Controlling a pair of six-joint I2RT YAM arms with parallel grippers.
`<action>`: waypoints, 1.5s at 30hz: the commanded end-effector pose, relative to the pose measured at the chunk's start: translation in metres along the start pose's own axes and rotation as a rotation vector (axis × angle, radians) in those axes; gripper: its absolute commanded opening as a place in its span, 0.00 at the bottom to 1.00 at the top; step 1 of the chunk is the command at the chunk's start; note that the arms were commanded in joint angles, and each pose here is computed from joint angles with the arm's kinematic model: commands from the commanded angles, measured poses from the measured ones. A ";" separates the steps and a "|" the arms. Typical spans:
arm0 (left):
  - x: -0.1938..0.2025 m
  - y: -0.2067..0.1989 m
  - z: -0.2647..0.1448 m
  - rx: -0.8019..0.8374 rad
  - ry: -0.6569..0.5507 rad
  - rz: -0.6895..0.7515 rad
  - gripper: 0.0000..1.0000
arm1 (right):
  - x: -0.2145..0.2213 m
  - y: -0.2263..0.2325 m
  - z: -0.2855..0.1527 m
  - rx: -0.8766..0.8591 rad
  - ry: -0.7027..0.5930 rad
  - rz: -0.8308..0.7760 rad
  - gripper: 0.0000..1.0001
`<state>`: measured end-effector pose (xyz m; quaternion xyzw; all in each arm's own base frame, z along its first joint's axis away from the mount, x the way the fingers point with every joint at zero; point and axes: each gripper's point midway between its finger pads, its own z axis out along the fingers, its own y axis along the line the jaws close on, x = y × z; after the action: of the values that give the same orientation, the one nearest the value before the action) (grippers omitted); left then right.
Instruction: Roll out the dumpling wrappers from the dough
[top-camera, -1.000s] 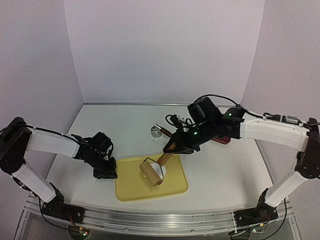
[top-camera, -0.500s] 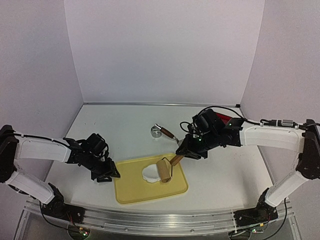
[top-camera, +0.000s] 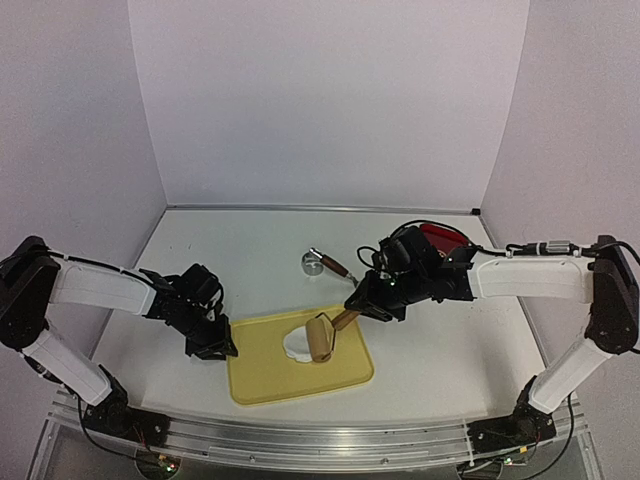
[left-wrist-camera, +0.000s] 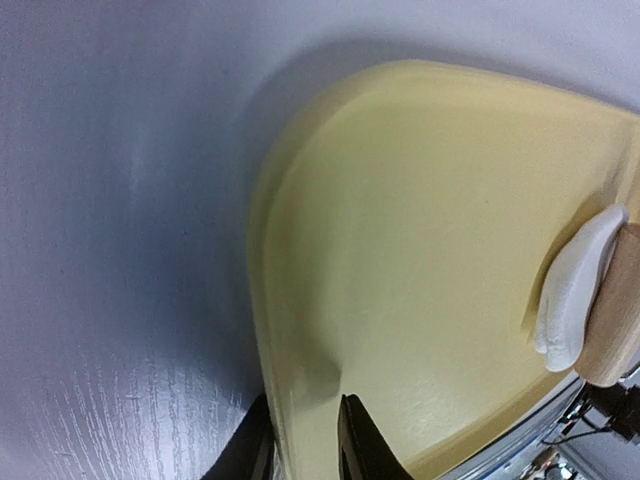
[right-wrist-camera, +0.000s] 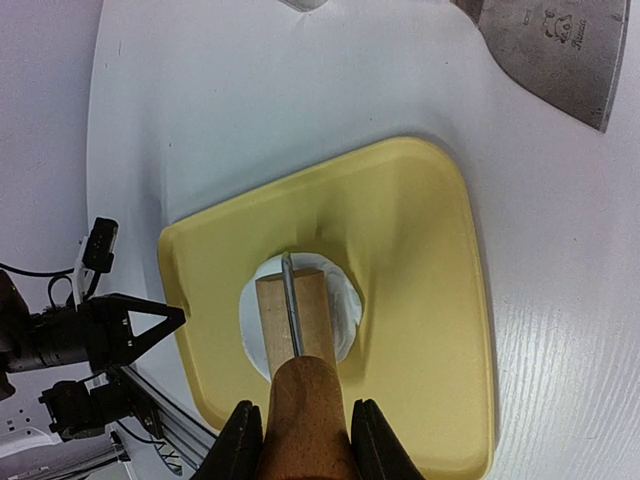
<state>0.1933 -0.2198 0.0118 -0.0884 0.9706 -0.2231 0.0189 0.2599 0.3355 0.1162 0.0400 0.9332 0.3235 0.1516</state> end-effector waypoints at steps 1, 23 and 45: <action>-0.009 0.000 0.006 -0.037 -0.008 0.035 0.14 | 0.000 -0.018 0.010 0.062 -0.020 0.040 0.00; 0.006 0.015 0.013 -0.051 0.034 0.016 0.00 | 0.024 -0.081 0.023 0.420 -0.017 -0.032 0.00; 0.007 0.022 0.013 -0.065 0.023 -0.023 0.00 | 0.046 -0.099 0.027 0.480 0.068 -0.076 0.00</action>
<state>0.2004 -0.2256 0.0084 -0.0866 0.9679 -0.2347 0.0244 0.2608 0.3817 0.1081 0.0302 0.9357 0.3135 0.1588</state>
